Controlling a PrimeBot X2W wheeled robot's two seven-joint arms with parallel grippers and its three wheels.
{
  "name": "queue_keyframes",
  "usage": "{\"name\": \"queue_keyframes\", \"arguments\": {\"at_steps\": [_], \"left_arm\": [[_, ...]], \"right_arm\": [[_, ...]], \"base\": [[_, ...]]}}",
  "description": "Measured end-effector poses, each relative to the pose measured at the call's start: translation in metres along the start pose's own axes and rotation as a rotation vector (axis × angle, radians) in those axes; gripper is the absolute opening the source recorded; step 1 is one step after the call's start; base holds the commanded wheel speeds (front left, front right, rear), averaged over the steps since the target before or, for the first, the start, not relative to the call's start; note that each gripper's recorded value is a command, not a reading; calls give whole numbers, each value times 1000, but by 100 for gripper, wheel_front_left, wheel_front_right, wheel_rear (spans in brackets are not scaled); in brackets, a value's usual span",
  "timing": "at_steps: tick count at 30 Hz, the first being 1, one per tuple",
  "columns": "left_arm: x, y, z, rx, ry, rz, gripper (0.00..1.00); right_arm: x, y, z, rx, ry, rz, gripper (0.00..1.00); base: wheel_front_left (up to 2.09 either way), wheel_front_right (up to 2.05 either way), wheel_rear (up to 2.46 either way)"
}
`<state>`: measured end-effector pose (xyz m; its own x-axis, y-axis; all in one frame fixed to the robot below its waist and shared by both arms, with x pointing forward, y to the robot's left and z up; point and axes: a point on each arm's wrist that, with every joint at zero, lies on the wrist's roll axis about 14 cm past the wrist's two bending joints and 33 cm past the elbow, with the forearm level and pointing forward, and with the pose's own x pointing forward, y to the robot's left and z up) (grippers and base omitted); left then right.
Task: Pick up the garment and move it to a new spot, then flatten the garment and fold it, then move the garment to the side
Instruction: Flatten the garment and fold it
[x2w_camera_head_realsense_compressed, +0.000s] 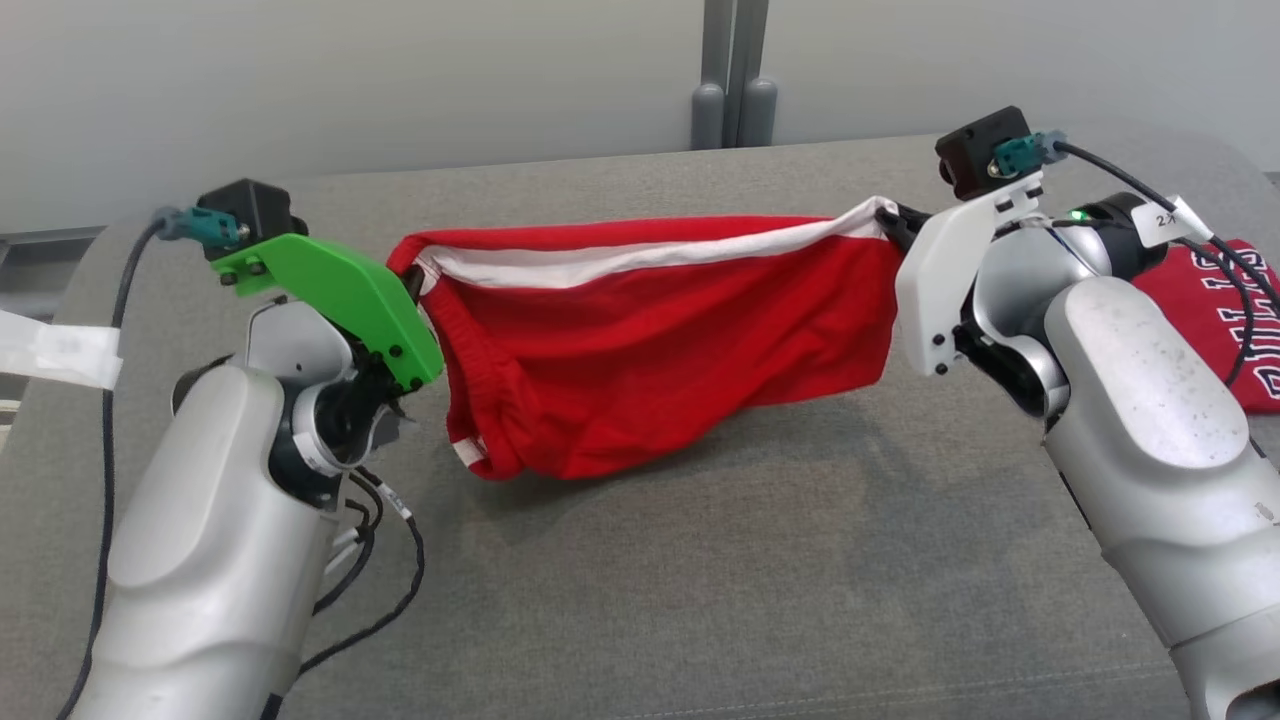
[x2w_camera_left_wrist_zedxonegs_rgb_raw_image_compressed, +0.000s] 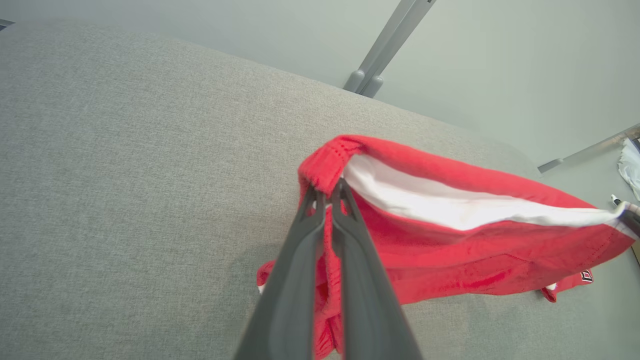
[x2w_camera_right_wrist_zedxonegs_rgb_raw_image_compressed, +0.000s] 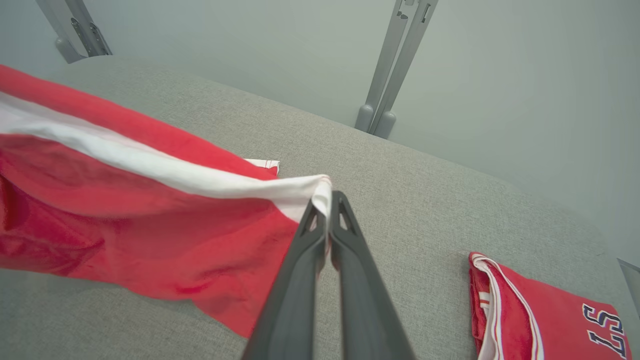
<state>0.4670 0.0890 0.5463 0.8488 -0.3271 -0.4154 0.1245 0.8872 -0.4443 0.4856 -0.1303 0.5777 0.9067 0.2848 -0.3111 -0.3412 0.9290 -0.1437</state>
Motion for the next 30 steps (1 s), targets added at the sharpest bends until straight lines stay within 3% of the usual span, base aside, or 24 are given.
{"name": "queue_keyframes", "arguments": {"at_steps": [8, 15, 20, 30], "left_arm": [[23, -19, 62, 27, -59, -49, 0], [55, -40, 139, 51, -250, -126, 0], [83, -60, 183, 5, -396, -227, 0], [126, -50, 228, -44, -615, -299, 0]], "right_arm": [[7, -18, 55, -108, -122, -2, 0], [45, -58, 102, -213, -231, -69, 0], [76, -89, 145, -298, -367, -141, 0], [122, -126, 182, -375, -574, -252, 0]], "base": [[0, 0, 0], [0, 0, 0], [0, 0, 0], [0, 0, 0]]}}
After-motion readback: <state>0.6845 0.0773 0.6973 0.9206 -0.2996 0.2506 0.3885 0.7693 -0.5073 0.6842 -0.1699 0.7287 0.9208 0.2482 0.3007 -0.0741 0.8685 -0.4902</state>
